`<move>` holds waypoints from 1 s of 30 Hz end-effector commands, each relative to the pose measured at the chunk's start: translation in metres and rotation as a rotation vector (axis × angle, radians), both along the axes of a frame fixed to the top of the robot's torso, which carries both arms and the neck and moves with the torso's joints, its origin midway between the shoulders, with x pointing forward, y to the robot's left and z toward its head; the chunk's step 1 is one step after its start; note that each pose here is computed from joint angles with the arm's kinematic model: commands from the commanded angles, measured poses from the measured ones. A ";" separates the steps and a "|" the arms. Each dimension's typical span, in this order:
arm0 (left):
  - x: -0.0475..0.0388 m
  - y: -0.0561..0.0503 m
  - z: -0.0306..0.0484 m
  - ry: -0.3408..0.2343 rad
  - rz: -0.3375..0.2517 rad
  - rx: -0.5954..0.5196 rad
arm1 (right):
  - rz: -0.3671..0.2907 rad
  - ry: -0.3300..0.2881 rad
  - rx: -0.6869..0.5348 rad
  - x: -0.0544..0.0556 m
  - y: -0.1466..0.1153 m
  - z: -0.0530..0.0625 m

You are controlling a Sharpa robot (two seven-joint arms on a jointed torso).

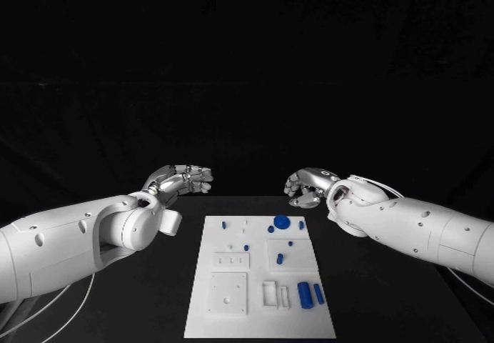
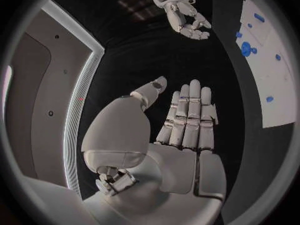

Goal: Assemble the parts on the task board

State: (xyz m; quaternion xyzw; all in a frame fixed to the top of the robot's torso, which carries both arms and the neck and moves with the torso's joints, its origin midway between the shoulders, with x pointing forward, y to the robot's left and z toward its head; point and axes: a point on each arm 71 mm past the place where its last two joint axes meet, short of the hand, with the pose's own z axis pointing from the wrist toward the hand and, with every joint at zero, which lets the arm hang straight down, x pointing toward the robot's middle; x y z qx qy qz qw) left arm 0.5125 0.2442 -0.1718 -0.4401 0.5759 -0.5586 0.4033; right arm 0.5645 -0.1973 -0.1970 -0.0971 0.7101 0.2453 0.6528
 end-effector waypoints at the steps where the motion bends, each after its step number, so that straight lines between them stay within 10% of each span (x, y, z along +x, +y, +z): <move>1: -0.0039 -0.007 0.0074 -0.022 -0.044 -0.033 | 0.009 -0.076 -0.090 -0.001 0.001 -0.002; 30: -0.0133 -0.033 0.0109 -0.018 -0.116 -0.058 | 0.038 -0.080 -0.183 -0.001 0.027 -0.030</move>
